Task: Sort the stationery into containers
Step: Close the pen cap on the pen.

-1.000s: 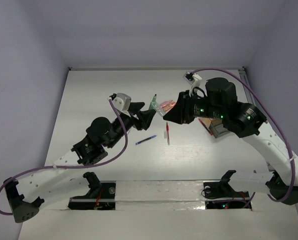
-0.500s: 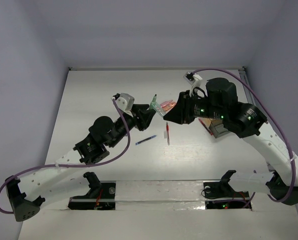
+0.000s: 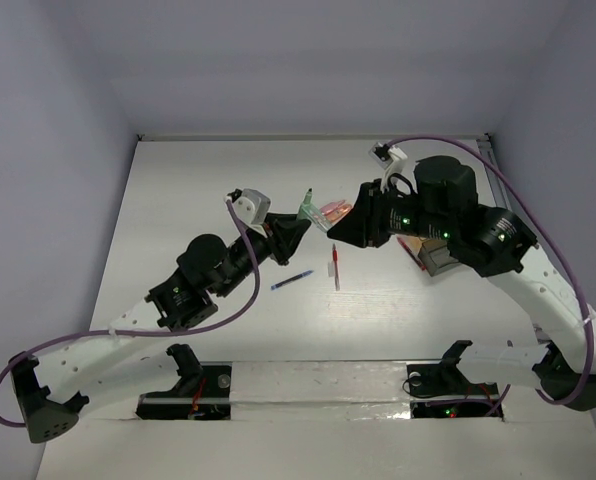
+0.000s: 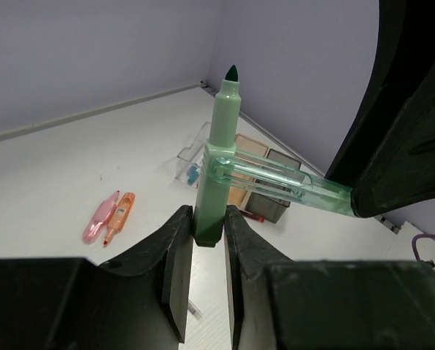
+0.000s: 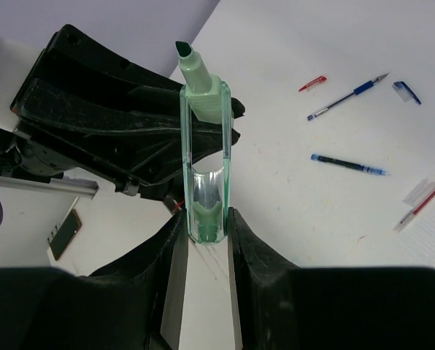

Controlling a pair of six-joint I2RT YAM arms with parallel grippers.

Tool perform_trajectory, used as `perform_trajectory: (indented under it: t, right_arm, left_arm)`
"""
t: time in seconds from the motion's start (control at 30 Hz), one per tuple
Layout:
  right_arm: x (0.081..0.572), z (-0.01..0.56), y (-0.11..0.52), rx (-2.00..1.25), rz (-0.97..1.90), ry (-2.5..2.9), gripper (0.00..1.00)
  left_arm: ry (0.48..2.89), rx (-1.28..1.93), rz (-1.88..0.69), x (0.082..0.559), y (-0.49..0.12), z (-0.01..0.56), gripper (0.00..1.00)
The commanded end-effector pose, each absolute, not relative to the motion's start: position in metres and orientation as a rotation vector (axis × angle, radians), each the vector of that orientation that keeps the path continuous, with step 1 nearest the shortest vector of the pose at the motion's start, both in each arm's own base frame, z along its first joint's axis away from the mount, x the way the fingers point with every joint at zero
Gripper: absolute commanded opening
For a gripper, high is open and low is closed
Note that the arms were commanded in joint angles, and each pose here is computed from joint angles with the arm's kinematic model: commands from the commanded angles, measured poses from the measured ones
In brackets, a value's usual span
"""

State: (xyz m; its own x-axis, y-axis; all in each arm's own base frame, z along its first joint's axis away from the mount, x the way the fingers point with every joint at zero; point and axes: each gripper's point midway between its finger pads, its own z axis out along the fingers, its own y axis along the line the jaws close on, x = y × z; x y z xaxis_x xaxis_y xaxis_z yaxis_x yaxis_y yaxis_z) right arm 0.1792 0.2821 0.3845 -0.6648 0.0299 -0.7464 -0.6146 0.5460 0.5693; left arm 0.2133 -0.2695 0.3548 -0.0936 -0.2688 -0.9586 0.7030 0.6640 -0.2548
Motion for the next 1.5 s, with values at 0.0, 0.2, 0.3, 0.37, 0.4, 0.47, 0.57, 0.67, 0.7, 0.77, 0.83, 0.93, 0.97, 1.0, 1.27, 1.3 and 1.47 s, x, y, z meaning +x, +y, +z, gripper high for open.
perform_trajectory:
  t: [0.0, 0.2, 0.3, 0.37, 0.4, 0.47, 0.57, 0.67, 0.7, 0.77, 0.83, 0.93, 0.97, 1.0, 1.27, 1.3, 1.47]
  right_arm:
    - [0.185, 0.409, 0.269, -0.449, 1.064, 1.977, 0.00]
    - [0.215, 0.421, 0.253, -0.365, 0.874, 1.940, 0.00]
    - [0.228, 0.430, 0.250, -0.336, 0.816, 1.912, 0.00]
    - [0.233, 0.442, 0.251, -0.321, 0.814, 1.870, 0.00]
    - [0.238, 0.447, 0.254, -0.317, 0.816, 1.850, 0.00]
    - [0.241, 0.453, 0.257, -0.314, 0.824, 1.829, 0.00]
    - [0.249, 0.455, 0.265, -0.320, 0.821, 1.823, 0.00]
    - [0.254, 0.457, 0.272, -0.334, 0.826, 1.817, 0.00]
    - [0.255, 0.458, 0.274, -0.339, 0.830, 1.814, 0.00]
    - [0.258, 0.456, 0.280, -0.355, 0.834, 1.818, 0.00]
    - [0.258, 0.460, 0.281, -0.359, 0.839, 1.813, 0.00]
    - [0.258, 0.460, 0.289, -0.389, 0.858, 1.818, 0.00]
    - [0.258, 0.459, 0.290, -0.397, 0.859, 1.821, 0.00]
    - [0.260, 0.456, 0.293, -0.403, 0.859, 1.832, 0.00]
    - [0.253, 0.443, 0.311, -0.471, 0.939, 1.882, 0.00]
    - [0.253, 0.442, 0.311, -0.471, 0.941, 1.884, 0.00]
    - [0.247, 0.435, 0.312, -0.473, 0.970, 1.894, 0.00]
  left_arm:
    - [1.360, 0.316, -0.873, 0.209, -0.254, 0.391, 0.00]
    - [1.423, 0.307, -0.854, 0.209, -0.252, 0.379, 0.00]
    - [1.446, 0.331, -0.866, 0.206, -0.255, 0.374, 0.00]
    - [1.451, 0.350, -0.880, 0.202, -0.256, 0.372, 0.00]
    - [1.458, 0.362, -0.883, 0.201, -0.257, 0.369, 0.00]
    - [1.461, 0.366, -0.888, 0.199, -0.257, 0.369, 0.00]
    - [1.455, 0.377, -0.902, 0.195, -0.257, 0.370, 0.00]
    - [1.449, 0.384, -0.919, 0.192, -0.258, 0.372, 0.00]
    - [1.447, 0.385, -0.923, 0.191, -0.258, 0.373, 0.00]
    - [1.446, 0.397, -0.930, 0.189, -0.259, 0.373, 0.00]
    - [1.444, 0.399, -0.938, 0.187, -0.258, 0.374, 0.00]
    - [1.440, 0.409, -0.945, 0.185, -0.259, 0.376, 0.00]
    - [1.438, 0.410, -0.946, 0.185, -0.258, 0.376, 0.00]
    - [1.440, 0.410, -0.946, 0.185, -0.259, 0.376, 0.00]
    - [1.422, 0.390, -0.942, 0.183, -0.251, 0.383, 0.00]
    - [1.419, 0.387, -0.942, 0.183, -0.250, 0.384, 0.00]
    - [1.407, 0.356, -0.939, 0.184, -0.246, 0.390, 0.00]
